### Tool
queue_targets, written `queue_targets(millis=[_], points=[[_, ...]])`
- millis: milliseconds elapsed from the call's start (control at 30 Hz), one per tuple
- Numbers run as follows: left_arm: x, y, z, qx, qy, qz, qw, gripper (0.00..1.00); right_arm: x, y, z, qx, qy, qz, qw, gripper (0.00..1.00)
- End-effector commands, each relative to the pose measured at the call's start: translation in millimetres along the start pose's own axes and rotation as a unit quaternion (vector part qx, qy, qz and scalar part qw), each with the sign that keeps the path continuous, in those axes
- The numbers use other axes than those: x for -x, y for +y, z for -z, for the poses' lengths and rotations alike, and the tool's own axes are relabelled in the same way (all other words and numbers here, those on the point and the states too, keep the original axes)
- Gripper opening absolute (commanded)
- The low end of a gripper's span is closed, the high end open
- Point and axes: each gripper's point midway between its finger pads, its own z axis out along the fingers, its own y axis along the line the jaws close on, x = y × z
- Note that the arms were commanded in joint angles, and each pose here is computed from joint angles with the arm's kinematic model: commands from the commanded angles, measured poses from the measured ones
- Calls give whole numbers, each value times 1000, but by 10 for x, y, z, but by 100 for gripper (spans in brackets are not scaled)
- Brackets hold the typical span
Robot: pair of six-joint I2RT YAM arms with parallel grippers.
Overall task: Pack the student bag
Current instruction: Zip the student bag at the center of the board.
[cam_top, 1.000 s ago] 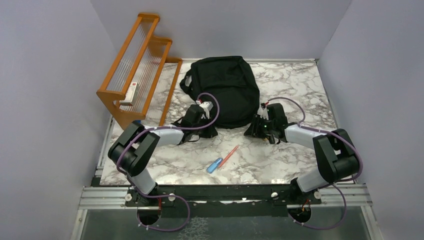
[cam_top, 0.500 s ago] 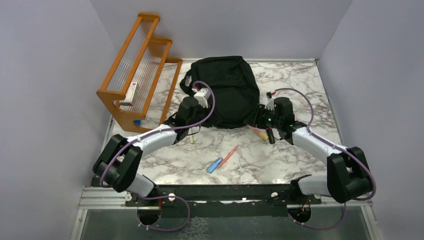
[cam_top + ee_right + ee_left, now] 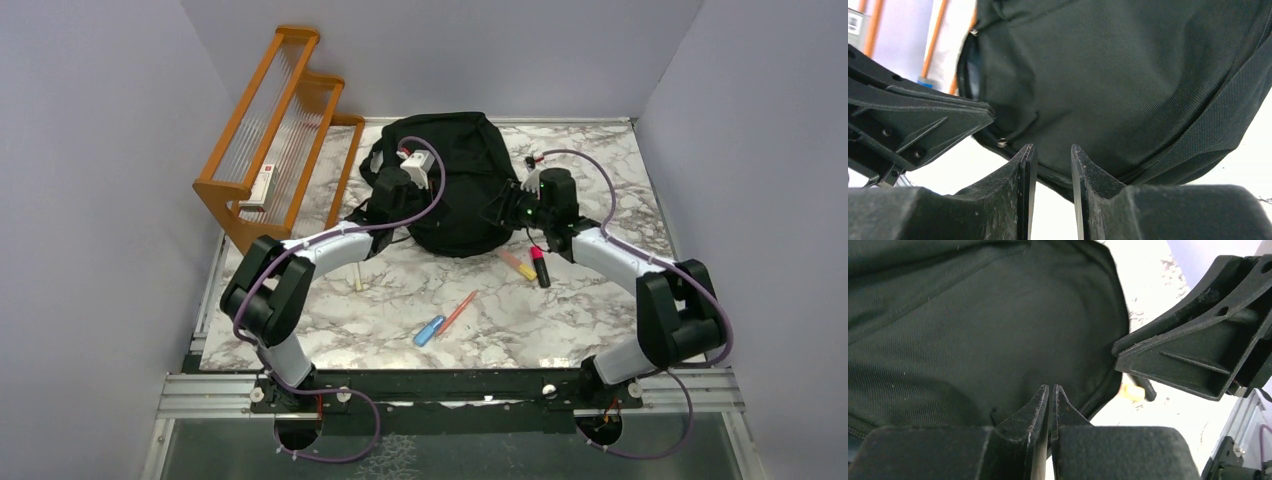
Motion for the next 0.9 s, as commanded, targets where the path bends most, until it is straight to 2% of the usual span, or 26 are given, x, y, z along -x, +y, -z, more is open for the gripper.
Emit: queue_targets(millis=[0,200,500,667,867], points=[[-306,241,-59,29,29,-8,999,5,-194,-60,-158,11,30,-15,999,35],[-823,471,56,58,73,19,995,0,-618,-251,-124,-2,70,-35,997,35],[-1378,658,195,82,113,40,989,0,-1229,-641,-120,-39,119,-48,991,34],[-1477,700,184,84,121,48,988,0,-1340,-717,-155,-43,130,-53,989,34],[-1411,641,237,77,111,47,990,0,-1364,-768,-147,-54,135,-44,988,35]])
